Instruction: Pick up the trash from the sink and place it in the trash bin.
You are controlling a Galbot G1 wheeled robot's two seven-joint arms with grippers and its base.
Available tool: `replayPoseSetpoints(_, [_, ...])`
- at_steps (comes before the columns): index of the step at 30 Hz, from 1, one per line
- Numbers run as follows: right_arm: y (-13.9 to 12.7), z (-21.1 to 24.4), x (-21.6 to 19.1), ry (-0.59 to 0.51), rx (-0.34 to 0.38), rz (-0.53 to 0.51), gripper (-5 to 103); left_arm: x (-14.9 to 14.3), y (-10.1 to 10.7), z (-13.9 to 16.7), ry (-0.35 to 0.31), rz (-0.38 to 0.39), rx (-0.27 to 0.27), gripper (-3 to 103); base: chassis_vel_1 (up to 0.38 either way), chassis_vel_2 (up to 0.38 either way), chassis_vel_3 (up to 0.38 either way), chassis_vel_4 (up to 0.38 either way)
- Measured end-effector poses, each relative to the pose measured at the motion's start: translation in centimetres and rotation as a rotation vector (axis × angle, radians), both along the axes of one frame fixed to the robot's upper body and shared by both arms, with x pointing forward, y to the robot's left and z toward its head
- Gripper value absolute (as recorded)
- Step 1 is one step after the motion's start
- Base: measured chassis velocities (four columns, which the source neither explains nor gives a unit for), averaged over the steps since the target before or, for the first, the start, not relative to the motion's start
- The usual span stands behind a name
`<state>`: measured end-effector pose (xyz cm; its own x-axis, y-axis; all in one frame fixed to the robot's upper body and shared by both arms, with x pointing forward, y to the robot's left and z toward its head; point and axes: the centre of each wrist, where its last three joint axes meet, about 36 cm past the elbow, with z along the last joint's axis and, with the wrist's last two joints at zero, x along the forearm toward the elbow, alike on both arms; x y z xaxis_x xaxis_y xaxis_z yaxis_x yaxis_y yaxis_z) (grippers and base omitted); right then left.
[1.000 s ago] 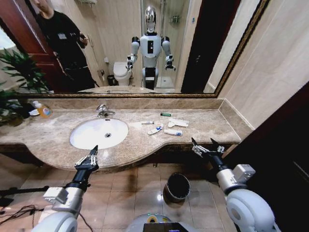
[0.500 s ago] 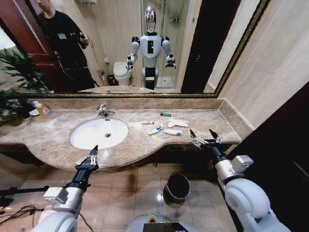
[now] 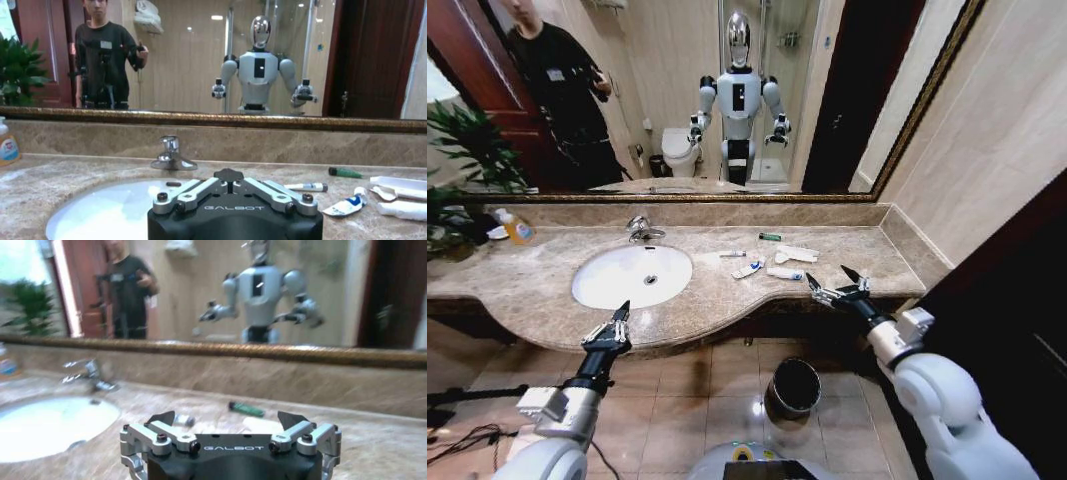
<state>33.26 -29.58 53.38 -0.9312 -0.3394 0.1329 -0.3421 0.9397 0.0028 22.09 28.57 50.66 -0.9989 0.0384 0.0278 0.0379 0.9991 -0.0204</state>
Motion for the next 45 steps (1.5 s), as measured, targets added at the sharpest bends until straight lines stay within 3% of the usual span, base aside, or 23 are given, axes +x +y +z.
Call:
replayPoseSetpoints(9, [-5.8, -3.4, 5.5, 0.089, -0.065, 0.149, 100, 0.0, 0.0, 0.0, 0.0, 0.0, 0.0, 0, 0.0, 0.0, 0.0, 0.0])
replayPoseSetpoints(18, [-9.6, -5.2, 10.3, 0.07, -0.076, 0.194, 100, 0.0, 0.0, 0.0, 0.0, 0.0, 0.0, 0, 0.0, 0.0, 0.0, 0.0])
replayPoseSetpoints(24, [-12.7, -5.5, 13.7, 0.054, -0.121, 0.269, 100, 0.0, 0.0, 0.0, 0.0, 0.0, 0.0, 0, 0.0, 0.0, 0.0, 0.0])
replayPoseSetpoints(34, [-12.9, -6.4, 16.6, 0.1, -0.166, 0.315, 100, 0.0, 0.0, 0.0, 0.0, 0.0, 0.0, 0, 0.0, 0.0, 0.0, 0.0])
replayPoseSetpoints(45, [-10.9, -6.5, 20.2, 0.136, -0.22, 0.376, 100, 0.0, 0.0, 0.0, 0.0, 0.0, 0.0, 0, 0.0, 0.0, 0.0, 0.0])
